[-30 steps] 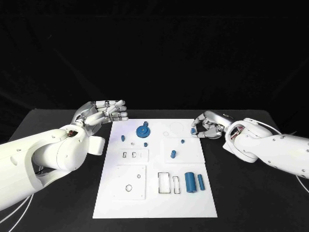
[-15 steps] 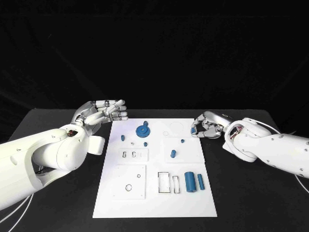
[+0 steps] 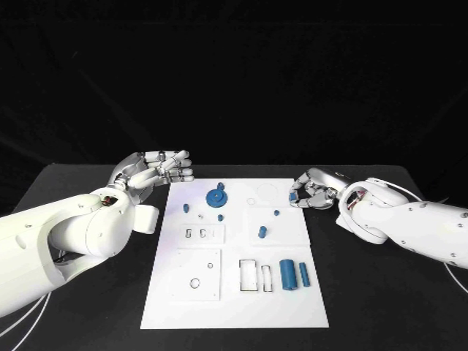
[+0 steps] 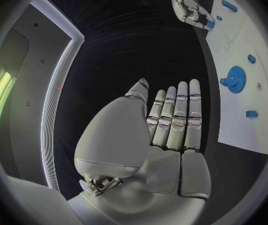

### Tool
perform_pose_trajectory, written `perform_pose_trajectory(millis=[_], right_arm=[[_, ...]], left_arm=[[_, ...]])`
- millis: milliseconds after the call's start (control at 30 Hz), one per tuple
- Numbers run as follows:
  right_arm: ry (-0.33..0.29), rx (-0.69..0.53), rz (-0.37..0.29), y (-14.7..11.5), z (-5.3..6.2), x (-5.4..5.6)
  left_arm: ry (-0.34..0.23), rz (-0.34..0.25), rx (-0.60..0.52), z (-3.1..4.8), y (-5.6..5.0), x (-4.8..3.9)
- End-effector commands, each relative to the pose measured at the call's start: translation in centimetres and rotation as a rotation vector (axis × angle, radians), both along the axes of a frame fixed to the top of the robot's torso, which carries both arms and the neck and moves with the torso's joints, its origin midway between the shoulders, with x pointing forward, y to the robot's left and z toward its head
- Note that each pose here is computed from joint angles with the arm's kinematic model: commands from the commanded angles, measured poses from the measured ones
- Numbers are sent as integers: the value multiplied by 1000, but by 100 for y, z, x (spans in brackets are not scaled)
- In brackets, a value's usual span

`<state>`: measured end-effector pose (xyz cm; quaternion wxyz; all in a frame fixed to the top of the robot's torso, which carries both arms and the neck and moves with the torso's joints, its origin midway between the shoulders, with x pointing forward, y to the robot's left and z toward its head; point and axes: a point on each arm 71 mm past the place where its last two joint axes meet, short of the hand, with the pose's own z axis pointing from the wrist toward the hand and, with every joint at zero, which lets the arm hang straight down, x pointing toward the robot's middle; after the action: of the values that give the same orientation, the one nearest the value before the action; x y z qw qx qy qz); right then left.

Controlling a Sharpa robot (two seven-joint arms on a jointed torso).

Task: Assemble the parts on the task board

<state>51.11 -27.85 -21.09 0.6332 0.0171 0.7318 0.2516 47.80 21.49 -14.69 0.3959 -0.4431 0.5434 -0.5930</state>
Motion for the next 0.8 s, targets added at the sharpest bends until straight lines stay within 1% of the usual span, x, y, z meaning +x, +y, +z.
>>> perform_pose_trajectory(millis=[33, 267, 433, 600, 800], right_arm=[[26, -2, 1, 7, -24, 0], [26, -6, -1, 34, -30, 4], [13, -13, -13, 45, -29, 5], [-20, -12, -33, 54, -5, -2], [-60, 8, -41, 82, 46, -46]], left_arm=[[-6, -21, -6, 14, -35, -14], [-6, -23, -6, 16, -44, -20], [-6, -24, -7, 17, -47, -22], [-7, -22, -6, 16, -43, -20], [-6, -20, -5, 13, -35, -13]])
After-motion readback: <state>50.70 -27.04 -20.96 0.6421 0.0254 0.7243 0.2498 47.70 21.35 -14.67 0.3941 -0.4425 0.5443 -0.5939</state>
